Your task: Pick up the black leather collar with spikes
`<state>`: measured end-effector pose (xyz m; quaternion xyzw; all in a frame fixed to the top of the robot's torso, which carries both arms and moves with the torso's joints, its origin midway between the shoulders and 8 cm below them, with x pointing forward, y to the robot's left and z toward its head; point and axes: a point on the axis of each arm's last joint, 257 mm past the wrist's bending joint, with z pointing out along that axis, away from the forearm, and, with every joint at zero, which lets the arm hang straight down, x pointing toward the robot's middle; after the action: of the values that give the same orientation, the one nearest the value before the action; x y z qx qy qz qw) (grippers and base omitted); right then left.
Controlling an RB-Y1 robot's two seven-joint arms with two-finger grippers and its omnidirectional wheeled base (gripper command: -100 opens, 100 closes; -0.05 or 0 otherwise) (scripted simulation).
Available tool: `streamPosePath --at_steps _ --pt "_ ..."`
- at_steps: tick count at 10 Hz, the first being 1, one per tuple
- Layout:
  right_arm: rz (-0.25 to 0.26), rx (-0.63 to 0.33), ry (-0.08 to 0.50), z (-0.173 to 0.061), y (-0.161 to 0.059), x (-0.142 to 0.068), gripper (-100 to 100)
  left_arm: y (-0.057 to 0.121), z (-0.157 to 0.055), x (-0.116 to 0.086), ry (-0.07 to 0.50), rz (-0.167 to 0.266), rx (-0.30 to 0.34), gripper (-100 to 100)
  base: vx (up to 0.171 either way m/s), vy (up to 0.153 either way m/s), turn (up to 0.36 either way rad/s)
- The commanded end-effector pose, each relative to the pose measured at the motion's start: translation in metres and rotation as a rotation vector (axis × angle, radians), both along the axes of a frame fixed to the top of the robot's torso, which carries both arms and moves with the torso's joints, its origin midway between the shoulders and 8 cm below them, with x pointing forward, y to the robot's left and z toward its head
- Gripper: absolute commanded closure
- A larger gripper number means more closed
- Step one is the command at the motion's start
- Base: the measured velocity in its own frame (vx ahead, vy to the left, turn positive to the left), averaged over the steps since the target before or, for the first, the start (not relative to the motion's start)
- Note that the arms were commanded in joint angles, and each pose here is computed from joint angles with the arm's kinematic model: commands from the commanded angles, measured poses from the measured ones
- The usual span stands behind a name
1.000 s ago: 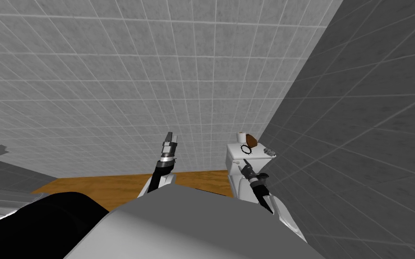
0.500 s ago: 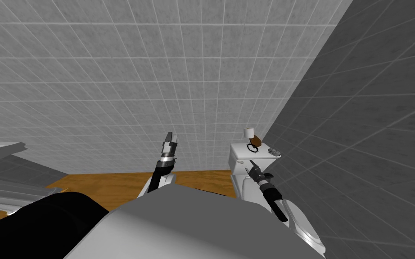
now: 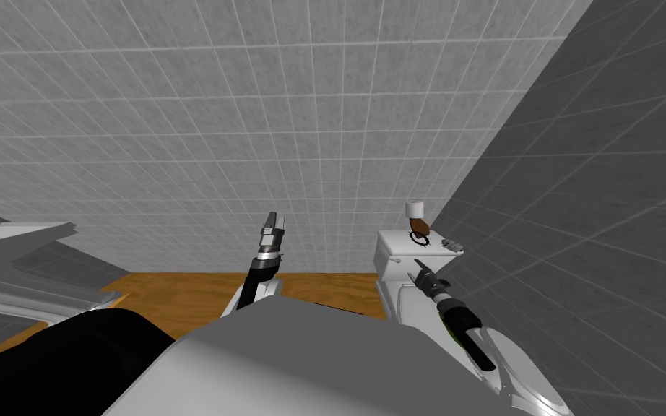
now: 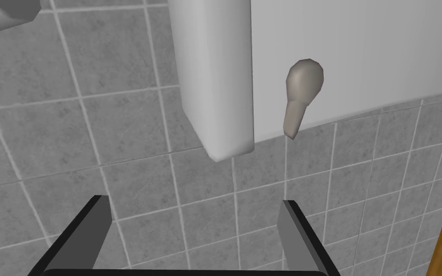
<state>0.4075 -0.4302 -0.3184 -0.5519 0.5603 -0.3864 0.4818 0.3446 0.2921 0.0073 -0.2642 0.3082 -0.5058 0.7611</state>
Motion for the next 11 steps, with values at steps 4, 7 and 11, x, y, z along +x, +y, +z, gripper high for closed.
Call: streamPosePath --at_steps 4,7,11 --pt "-0.032 -0.055 0.038 0.015 -0.038 -0.011 -100 0.000 0.000 0.000 0.000 0.000 0.000 0 -0.014 0.097 0.054" --pt "-0.050 -0.084 0.065 0.022 -0.056 -0.015 -100 0.000 0.000 0.000 0.000 0.000 0.000 0 0.003 0.070 0.051" --pt "-0.075 -0.091 0.086 0.024 -0.071 -0.014 -100 0.000 0.000 0.000 0.000 0.000 0.000 0 0.028 0.030 0.034"
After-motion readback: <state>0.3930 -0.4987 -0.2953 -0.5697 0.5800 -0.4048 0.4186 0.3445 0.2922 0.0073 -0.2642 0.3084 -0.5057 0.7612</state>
